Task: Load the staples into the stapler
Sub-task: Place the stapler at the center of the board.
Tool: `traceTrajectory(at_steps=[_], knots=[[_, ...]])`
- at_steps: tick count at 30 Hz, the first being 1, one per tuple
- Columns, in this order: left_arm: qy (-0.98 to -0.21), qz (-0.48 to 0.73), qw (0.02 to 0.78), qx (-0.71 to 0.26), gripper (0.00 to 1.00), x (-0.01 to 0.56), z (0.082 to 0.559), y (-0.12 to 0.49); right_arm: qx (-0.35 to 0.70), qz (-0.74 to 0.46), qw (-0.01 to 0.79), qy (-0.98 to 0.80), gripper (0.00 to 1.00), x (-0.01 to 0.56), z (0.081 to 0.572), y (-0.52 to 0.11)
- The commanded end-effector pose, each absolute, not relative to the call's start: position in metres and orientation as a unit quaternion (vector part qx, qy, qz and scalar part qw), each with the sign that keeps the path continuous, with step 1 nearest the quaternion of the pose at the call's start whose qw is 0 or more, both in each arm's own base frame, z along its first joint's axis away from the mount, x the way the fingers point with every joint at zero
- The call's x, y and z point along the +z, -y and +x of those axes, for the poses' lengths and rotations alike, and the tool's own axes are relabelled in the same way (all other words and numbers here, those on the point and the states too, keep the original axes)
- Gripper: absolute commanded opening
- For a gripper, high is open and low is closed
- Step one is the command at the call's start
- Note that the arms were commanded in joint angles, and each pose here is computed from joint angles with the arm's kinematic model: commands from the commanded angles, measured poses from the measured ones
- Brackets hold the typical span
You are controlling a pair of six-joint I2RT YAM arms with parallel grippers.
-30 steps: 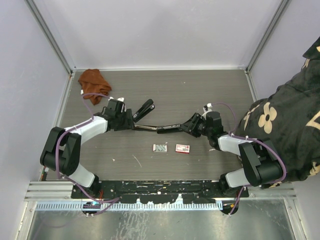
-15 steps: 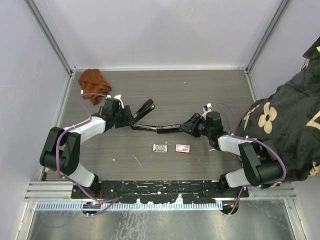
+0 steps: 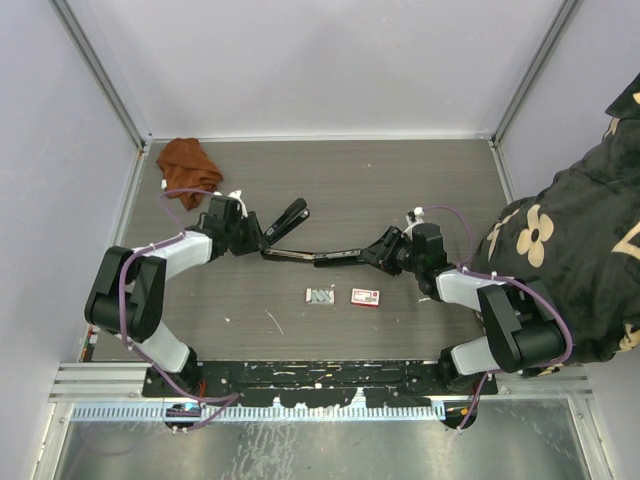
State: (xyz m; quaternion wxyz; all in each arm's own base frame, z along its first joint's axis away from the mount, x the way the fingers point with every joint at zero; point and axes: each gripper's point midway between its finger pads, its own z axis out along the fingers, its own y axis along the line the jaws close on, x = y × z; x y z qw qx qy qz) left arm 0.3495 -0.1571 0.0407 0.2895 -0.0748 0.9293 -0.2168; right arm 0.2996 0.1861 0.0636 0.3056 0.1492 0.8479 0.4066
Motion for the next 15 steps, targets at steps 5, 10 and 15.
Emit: traceTrajectory(at_steps=[5, 10, 15], knots=[[-0.926, -0.073, 0.303, -0.213, 0.38, 0.044, 0.354, 0.154, 0.412, 0.134, 0.332, -0.837, 0.48, 0.079, 0.305, -0.186], [-0.926, -0.074, 0.306, -0.209, 0.41, 0.043, 0.353, 0.151, 0.405, 0.132, 0.344, -0.837, 0.54, 0.085, 0.306, -0.183], [-0.909, -0.057, 0.337, -0.238, 0.54, 0.068, 0.358, 0.16, 0.398, 0.129, 0.343, -0.841, 0.54, 0.084, 0.305, -0.181]])
